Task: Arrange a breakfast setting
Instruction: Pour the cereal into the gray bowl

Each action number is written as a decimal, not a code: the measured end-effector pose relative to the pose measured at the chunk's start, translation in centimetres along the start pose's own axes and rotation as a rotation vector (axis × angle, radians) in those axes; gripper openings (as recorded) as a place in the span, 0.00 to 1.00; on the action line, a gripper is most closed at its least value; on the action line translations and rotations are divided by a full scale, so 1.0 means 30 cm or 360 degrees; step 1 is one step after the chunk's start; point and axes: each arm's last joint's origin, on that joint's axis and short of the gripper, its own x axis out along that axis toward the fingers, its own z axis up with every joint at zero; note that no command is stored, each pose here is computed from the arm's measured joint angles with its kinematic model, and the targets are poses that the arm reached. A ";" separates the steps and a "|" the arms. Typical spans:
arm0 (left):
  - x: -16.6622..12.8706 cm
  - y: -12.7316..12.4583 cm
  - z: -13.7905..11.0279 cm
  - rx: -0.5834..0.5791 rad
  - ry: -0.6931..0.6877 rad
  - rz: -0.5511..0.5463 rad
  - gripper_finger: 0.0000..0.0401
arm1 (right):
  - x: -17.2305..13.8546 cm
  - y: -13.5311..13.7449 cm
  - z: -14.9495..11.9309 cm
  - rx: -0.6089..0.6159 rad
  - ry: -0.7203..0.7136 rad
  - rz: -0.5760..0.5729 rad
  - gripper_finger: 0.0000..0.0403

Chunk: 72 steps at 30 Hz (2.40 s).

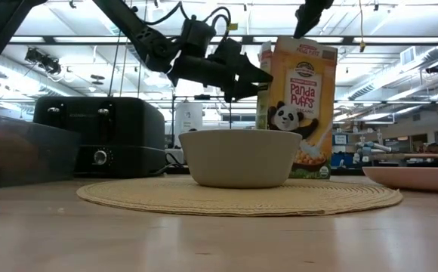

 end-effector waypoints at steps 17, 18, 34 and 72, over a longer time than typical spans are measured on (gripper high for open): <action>0.045 -0.074 -0.031 0.0103 0.0066 0.0374 0.79 | 0.104 -0.007 -0.038 -0.0164 0.0150 0.0079 0.79; 0.052 -0.069 -0.048 0.0083 0.0072 0.0379 0.79 | 0.105 -0.008 -0.035 -0.0164 0.0136 0.0073 0.79; 0.121 -0.043 -0.162 0.0057 -0.0056 0.0439 0.66 | -0.033 0.035 0.057 -0.0101 -0.0227 -0.0031 0.79; -0.356 -0.172 0.457 0.0060 -0.0506 0.0462 0.35 | -0.329 0.153 -0.193 0.0410 -0.1079 0.0061 0.70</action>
